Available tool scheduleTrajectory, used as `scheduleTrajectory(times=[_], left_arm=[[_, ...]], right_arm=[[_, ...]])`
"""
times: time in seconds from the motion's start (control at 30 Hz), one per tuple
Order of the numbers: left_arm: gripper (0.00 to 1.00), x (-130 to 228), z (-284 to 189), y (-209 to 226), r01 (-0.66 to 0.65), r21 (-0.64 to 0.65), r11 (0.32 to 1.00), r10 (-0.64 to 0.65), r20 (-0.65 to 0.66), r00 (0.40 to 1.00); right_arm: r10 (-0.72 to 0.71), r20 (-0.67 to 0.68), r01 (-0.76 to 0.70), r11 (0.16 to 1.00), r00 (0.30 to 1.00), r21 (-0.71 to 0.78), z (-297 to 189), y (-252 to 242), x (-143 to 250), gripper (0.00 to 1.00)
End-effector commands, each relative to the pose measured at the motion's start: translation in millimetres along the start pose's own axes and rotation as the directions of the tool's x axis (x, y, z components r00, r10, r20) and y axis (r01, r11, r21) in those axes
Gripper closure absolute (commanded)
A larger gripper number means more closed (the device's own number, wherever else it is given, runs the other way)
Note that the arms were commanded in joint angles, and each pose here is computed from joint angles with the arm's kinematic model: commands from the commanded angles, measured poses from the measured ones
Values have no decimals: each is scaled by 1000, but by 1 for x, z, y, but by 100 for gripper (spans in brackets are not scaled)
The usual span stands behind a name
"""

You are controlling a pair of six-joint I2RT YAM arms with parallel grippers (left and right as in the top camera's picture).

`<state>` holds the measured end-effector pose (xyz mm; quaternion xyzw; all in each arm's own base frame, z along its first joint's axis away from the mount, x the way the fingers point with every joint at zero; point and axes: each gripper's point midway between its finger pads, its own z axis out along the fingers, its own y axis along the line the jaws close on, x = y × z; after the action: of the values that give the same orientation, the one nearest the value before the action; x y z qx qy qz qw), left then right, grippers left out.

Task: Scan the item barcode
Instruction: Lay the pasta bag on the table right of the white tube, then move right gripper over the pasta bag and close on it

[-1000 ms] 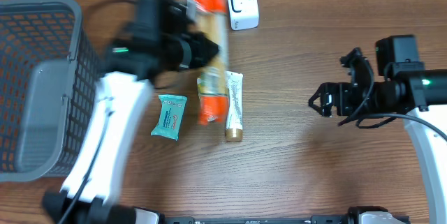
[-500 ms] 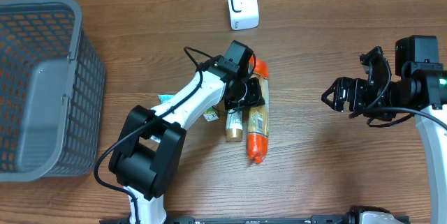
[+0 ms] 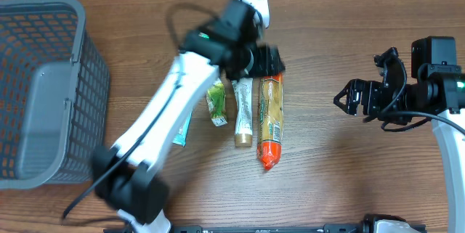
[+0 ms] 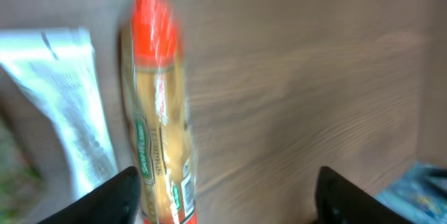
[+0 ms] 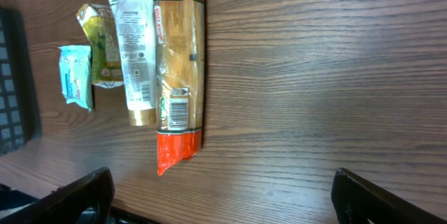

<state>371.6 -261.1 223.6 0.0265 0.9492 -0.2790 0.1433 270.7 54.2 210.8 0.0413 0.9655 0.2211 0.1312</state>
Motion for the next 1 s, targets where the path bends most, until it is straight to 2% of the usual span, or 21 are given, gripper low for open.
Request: scheduleTrajectory(times=[0.0,0.03,0.13,0.2,0.23,0.3,0.37,0.5,0.57,0.77,0.97], left_arm=[[13,-34,-125,-37,-200,1,980,191,299,935],[0,-36,-149,-41,-220,-7,976,209,343,916],[0,-33,-204,-36,-249,-67,966,253,434,865],[0,-25,-229,-19,-237,-149,960,280,459,843],[0,-15,-250,10,-212,-279,937,322,448,834],[0,-2,-269,48,-125,-420,899,315,421,850],[0,10,-282,78,-41,-509,860,277,398,875],[0,23,-279,101,-27,-546,838,240,324,915],[0,26,-273,107,-38,-558,829,232,281,931],[0,18,-250,119,-46,-569,821,197,207,958],[0,7,-224,132,-54,-575,816,158,133,978]], right_arm=[[7,-19,-8,1000,1000,-28,8,2,-3,0],[9,-26,-10,999,1000,-34,10,2,-4,0],[-7,-54,3,998,998,-61,22,6,-7,0],[-28,-68,23,997,997,-68,31,11,-9,10],[-58,-79,52,996,995,-77,42,17,-11,16],[-91,-94,82,993,991,-88,55,25,-11,16],[-127,-111,117,988,986,-99,68,34,-9,16],[-120,-132,108,990,984,-93,96,43,-6,16],[-107,-134,94,991,985,-99,112,49,-4,21],[-46,-115,47,999,992,1,151,46,9,22],[-98,-93,101,995,991,27,182,59,30,22]])
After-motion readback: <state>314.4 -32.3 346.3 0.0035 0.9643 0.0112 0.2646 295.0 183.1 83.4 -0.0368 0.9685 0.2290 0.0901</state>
